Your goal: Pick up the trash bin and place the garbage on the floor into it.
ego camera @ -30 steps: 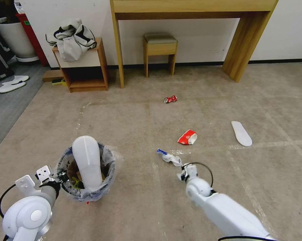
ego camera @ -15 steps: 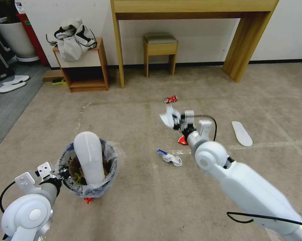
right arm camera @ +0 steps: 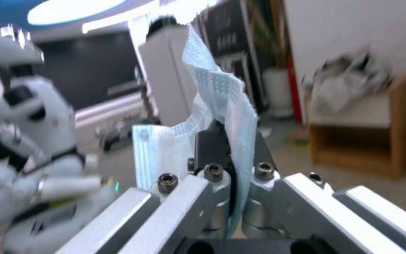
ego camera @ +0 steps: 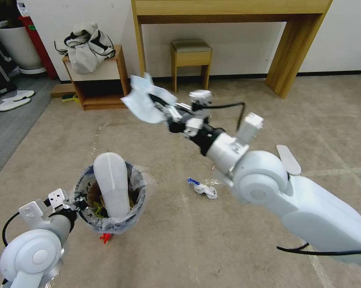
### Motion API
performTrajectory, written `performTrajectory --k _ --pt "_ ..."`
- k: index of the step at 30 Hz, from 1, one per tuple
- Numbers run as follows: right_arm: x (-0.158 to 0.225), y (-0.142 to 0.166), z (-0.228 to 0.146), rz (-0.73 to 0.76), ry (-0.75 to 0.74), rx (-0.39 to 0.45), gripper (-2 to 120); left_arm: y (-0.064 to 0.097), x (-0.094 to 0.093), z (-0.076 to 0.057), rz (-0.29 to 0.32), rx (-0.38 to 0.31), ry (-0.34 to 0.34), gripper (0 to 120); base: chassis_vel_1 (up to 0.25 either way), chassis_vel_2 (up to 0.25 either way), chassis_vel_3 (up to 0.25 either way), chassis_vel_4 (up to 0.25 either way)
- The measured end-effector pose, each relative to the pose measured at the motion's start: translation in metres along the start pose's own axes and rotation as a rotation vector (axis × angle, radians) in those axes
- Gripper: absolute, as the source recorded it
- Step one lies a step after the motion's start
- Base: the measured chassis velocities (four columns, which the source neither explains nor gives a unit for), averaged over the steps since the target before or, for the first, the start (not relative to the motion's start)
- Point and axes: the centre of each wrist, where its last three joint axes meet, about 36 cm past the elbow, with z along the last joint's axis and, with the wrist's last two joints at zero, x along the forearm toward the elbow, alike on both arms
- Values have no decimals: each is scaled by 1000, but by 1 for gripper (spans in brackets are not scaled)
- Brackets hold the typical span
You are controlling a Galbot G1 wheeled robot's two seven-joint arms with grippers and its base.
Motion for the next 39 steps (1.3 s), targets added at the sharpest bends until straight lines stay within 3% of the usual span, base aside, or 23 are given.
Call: performTrajectory --k 6,18,39 --pt "-27 12 24 57 202 19 0 -1 0 -2 5 1 -2 0 0 0 0 0" --pt "-51 22 71 122 447 111 0 -3 -1 -5 16 8 -9 0 0 0 0 0" --pt "-80 51 151 106 628 181 0 -7 2 -9 35 18 -23 0 0 0 0 0"
